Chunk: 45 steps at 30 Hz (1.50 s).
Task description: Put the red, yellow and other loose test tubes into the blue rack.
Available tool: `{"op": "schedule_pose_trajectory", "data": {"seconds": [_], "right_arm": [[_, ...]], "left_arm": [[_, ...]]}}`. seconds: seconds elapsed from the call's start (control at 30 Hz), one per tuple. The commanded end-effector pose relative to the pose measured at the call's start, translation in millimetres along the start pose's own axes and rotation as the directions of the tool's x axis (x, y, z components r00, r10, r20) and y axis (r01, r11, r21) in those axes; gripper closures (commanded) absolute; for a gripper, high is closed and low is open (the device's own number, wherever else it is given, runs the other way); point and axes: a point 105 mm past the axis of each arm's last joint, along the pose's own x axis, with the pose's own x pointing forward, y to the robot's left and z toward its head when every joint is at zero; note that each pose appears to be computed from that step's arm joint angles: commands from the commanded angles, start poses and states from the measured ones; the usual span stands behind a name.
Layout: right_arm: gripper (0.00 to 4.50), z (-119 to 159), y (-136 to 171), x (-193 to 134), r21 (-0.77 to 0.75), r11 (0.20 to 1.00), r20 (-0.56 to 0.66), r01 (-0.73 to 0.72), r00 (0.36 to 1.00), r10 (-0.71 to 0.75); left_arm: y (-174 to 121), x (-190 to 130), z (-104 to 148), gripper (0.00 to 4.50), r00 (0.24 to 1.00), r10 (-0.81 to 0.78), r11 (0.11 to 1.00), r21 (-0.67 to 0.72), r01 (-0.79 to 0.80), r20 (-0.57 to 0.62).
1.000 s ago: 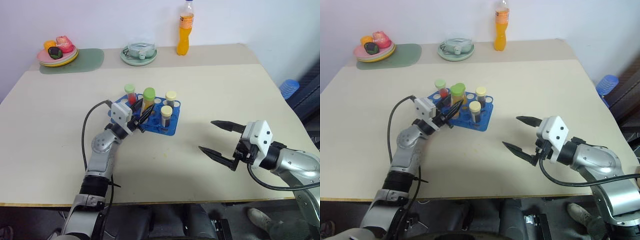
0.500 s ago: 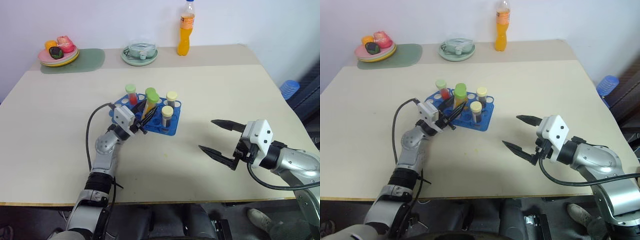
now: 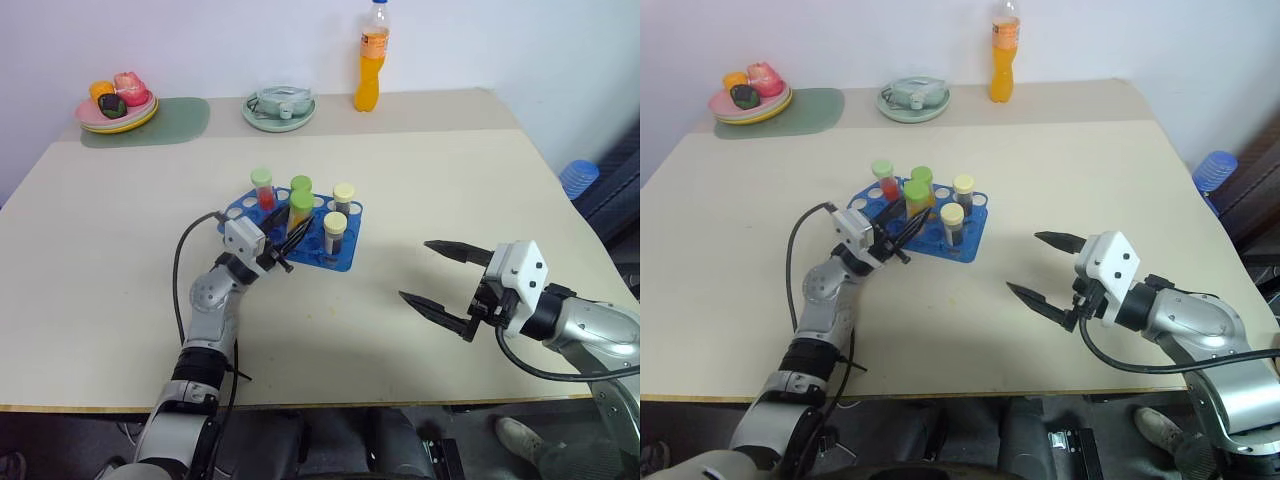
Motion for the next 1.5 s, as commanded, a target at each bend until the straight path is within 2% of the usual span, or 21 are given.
{"op": "schedule_pose_trajectory", "data": {"seconds": [0.03,0.27,0.4,0.5,0.63,0.77,0.9,0.97,1.1,1.23,1.3,1.4,1.5], "right_arm": [[0.00,12.7,0.6,-1.8,-0.053,0.999,0.034,-0.006,0.999,0.008],[0.00,11.1,-1.3,-0.8,-0.054,0.999,0.037,-0.010,0.999,0.012],[0.00,10.0,-1.7,-1.0,-0.053,0.999,0.037,-0.009,0.999,0.011],[0.00,8.9,-1.4,-1.5,-0.052,0.999,0.038,-0.007,0.999,0.008],[0.00,8.1,-1.7,-0.7,-0.050,0.999,0.041,-0.001,0.999,0.003],[0.00,8.4,-1.6,1.1,-0.049,0.999,0.050,0.001,0.999,0.001],[0.00,7.8,-1.8,3.3,-0.046,0.999,0.057,0.001,0.998,0.002],[0.00,7.2,-0.9,5.3,-0.043,0.999,0.062,-0.003,0.998,0.005],[0.00,5.8,0.6,8.3,-0.037,0.999,0.070,-0.011,0.997,0.014],[0.00,4.6,0.2,10.8,-0.033,0.999,0.076,-0.019,0.997,0.021],[0.00,3.4,-0.4,12.2,-0.032,0.999,0.079,-0.024,0.997,0.026],[0.00,1.3,-0.8,14.8,-0.030,0.999,0.085,-0.033,0.996,0.035],[0.00,-1.3,-0.3,18.0,-0.029,0.999,0.093,-0.044,0.995,0.047]], "left_arm": [[-2.9,-8.4,-9.5,2.83,1.000,0.006,0.999,-0.048,-0.007,-0.029],[-2.9,-12.8,-12.3,2.83,0.999,0.003,0.998,-0.067,-0.005,-0.037],[-10.9,-12.8,-9.4,2.83,0.999,-0.048,0.986,-0.157,0.046,-0.010],[-9.7,-13.5,-7.9,1.92,0.999,-0.053,0.983,-0.178,0.049,-0.015],[-7.5,-12.1,0.5,0.05,0.998,-0.062,0.979,-0.193,0.059,-0.010],[-1.7,-5.0,11.5,0.05,1.000,-0.015,0.993,-0.118,0.012,-0.026],[-7.4,-2.8,40.8,0.05,0.997,-0.060,0.994,-0.088,0.064,0.050],[-3.7,-6.1,49.7,0.05,0.997,-0.052,0.997,-0.060,0.055,0.051],[2.4,-12.3,59.7,0.05,0.998,-0.041,0.995,-0.093,0.045,0.044],[14.0,-21.3,70.7,0.05,1.000,0.000,0.979,-0.203,0.002,0.011],[27.5,-26.9,70.2,0.05,0.995,0.078,0.966,-0.242,-0.093,-0.069],[50.2,-43.6,71.7,0.05,0.951,0.219,0.952,-0.164,-0.258,-0.220],[82.5,-74.2,67.6,0.05,0.802,0.404,0.896,0.012,-0.445,-0.441]]}}
